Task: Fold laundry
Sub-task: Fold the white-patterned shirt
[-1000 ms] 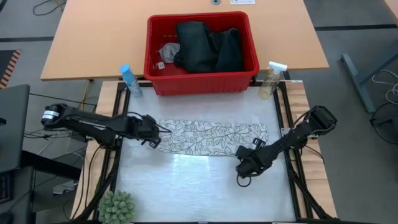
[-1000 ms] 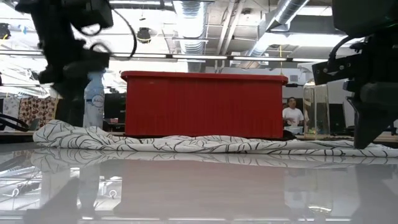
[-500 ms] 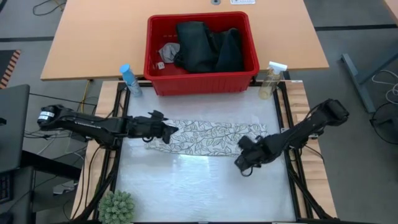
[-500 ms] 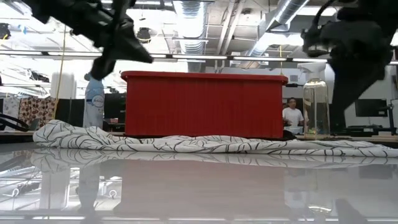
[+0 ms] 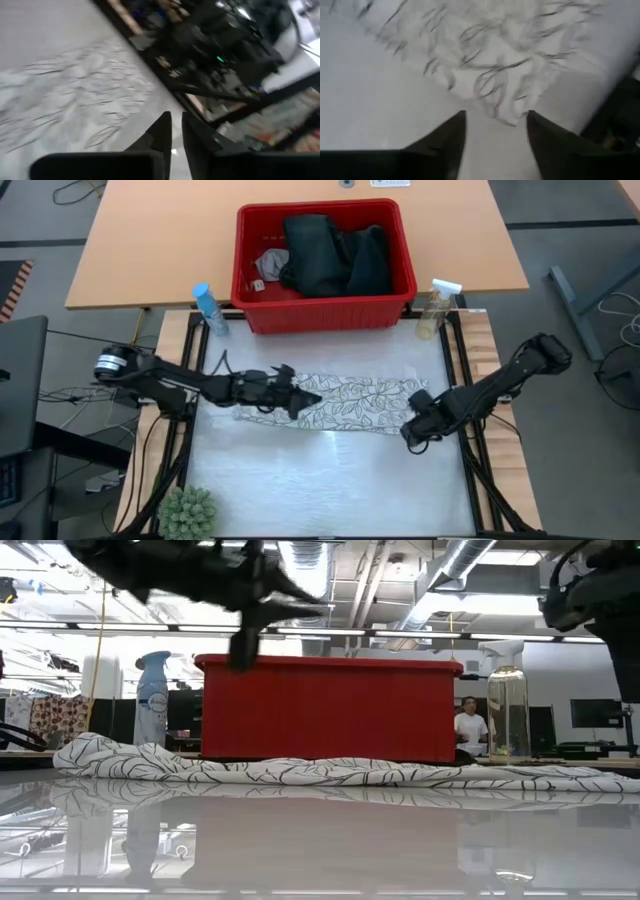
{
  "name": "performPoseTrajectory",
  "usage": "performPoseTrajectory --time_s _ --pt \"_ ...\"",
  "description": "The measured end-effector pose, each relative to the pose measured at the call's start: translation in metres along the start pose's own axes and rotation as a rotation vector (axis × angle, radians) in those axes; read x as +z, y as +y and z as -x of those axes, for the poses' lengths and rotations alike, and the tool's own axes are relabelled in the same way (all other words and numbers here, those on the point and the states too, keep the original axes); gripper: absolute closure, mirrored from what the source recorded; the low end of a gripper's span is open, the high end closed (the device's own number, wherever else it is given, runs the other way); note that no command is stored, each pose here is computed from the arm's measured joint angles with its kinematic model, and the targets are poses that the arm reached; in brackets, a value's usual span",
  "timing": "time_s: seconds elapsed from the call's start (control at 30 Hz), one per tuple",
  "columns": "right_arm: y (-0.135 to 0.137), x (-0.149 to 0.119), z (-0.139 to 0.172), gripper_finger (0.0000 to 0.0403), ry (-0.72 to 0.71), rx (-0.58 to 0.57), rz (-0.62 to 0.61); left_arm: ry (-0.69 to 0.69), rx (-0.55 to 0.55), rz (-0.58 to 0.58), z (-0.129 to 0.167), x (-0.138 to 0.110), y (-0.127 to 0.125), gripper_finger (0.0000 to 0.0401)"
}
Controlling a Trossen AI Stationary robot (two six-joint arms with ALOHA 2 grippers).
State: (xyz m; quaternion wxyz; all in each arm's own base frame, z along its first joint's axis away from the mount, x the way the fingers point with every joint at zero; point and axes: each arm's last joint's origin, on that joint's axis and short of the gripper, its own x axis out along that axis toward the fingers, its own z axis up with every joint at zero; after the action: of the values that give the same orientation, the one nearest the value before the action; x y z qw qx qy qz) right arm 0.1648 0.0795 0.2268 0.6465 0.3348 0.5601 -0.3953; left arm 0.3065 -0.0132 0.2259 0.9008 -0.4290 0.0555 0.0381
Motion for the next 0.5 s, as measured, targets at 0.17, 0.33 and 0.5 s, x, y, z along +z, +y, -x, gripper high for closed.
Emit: performPoseTrajectory --time_s 0.17,0.33,0.5 --pt "-0.014 0.006 -0.003 0.0087 -0.041 -0.068 -0.202 0.048 -0.090 -0.061 -0.040 0.007 -0.016 0.0314" --pt "-0.028 0.013 -0.023 0.0068 -0.031 -0.039 -0.296 0.093 -0.158 -0.073 -0.080 0.016 -0.021 0.0269" --pt "-0.041 0.024 -0.042 0.0071 -0.057 0.020 -0.359 0.105 -0.137 -0.067 -0.110 0.023 -0.011 0.0247"
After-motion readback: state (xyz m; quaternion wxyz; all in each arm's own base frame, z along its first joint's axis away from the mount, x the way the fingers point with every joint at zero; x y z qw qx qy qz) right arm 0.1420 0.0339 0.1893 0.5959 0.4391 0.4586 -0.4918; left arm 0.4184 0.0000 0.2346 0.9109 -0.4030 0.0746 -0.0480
